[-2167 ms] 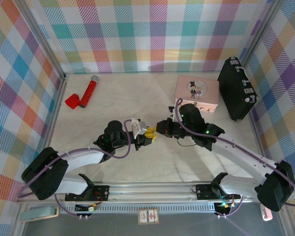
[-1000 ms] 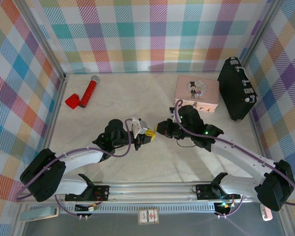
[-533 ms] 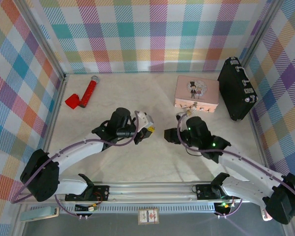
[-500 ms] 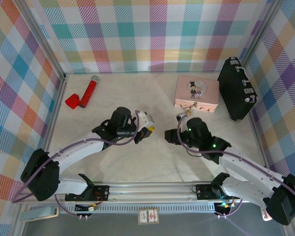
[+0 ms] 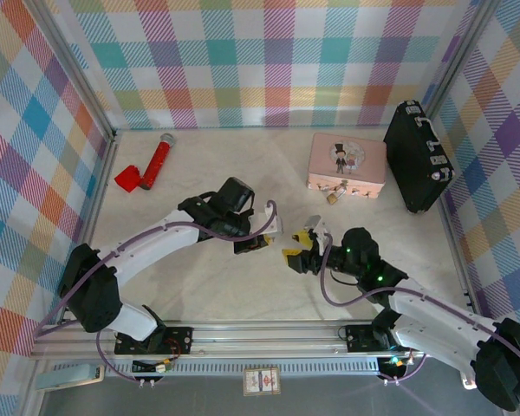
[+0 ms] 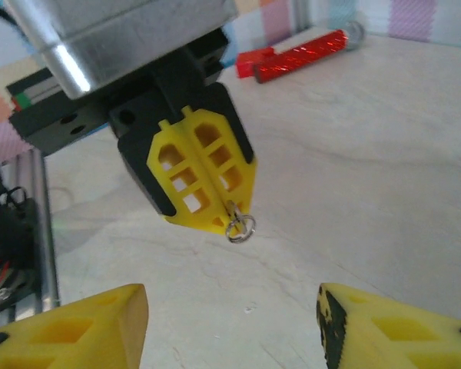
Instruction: Unlock the padlock with the key
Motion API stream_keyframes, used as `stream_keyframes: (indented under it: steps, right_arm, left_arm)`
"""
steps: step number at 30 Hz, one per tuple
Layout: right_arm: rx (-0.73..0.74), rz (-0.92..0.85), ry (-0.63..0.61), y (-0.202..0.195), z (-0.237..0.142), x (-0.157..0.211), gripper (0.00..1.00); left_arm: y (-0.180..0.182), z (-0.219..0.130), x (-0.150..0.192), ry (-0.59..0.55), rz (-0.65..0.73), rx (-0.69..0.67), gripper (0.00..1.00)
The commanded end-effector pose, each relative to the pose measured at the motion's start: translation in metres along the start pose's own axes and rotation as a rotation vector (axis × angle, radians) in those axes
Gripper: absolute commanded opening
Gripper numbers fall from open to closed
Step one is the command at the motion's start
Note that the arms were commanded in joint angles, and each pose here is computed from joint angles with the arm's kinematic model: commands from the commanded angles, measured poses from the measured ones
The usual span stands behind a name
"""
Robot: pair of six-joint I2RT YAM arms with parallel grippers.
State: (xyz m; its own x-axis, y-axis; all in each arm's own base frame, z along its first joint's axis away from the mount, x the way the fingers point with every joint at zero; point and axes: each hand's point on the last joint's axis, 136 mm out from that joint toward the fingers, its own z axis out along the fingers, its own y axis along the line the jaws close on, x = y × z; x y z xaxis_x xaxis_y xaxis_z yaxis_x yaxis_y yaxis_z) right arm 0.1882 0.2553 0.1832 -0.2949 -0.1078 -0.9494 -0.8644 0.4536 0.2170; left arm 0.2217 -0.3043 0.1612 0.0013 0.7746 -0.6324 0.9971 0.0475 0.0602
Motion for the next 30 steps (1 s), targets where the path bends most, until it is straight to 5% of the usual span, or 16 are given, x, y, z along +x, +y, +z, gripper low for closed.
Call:
stream_keyframes:
  steps: [1,12,30]
  right_arm:
    - [-0.141,-0.068,-0.098,0.024,-0.001,-0.017,0.51]
    - [-0.204,-0.076,-0.075,0.029,0.008,-0.009,0.34]
    - [-0.268,-0.042,-0.023,0.033,0.023,-0.004,0.25]
  left_arm:
    - [-0.026,-0.001,0.008,0.064,0.068,0.123,0.00]
    - [-0.042,0.004,0.001,0.055,0.115,0.172,0.00]
    - [-0.046,0.002,-0.007,0.023,0.128,0.183,0.00]
